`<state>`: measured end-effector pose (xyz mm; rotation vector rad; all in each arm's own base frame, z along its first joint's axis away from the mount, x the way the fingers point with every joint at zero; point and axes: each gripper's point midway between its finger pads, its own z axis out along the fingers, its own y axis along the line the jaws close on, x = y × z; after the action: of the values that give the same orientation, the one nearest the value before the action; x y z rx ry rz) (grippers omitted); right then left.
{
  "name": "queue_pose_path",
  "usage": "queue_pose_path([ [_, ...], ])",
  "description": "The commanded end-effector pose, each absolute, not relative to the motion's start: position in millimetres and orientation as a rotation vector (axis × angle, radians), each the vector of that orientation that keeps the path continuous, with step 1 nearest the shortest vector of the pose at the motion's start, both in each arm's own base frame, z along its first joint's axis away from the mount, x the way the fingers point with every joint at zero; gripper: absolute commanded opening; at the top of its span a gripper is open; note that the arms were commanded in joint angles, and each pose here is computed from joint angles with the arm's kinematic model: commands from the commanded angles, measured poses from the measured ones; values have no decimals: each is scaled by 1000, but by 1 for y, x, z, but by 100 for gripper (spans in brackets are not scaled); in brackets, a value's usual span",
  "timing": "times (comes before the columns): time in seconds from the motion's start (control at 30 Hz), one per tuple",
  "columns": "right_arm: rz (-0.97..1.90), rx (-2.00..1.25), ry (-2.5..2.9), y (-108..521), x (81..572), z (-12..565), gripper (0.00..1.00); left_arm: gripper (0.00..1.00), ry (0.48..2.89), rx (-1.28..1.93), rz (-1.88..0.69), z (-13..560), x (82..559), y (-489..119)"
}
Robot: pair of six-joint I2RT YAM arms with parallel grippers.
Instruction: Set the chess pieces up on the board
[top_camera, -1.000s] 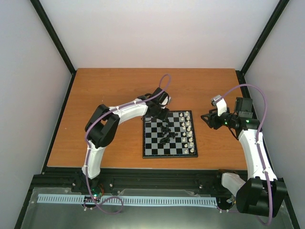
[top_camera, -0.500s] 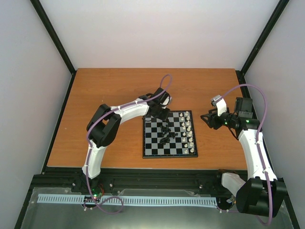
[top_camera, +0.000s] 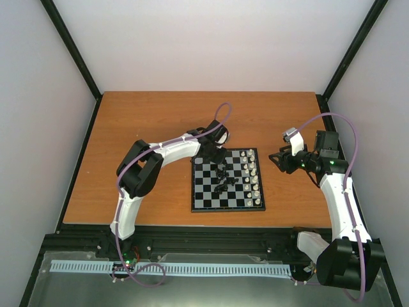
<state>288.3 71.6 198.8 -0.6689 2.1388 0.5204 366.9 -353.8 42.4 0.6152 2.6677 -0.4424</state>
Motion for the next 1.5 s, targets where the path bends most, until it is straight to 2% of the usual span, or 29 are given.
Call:
queue_pose_path([
  [0.0,542,-688,2131,75,285,199,54,20,2648,612,-436,56,364,-354],
  [0.13,539,-689,2127,75,285,200,54,14,2633,612,-411,64,365,-350],
  [0.37,553,-694,2116,77,284,203,54,8,2578,609,-309,94,367,-331],
  [0.63,599,-728,2104,86,279,206,52,8,2578,573,-272,105,373,-312],
  [1.47,645,-804,2171,104,280,186,50,10,2663,486,-276,46,403,-289],
])
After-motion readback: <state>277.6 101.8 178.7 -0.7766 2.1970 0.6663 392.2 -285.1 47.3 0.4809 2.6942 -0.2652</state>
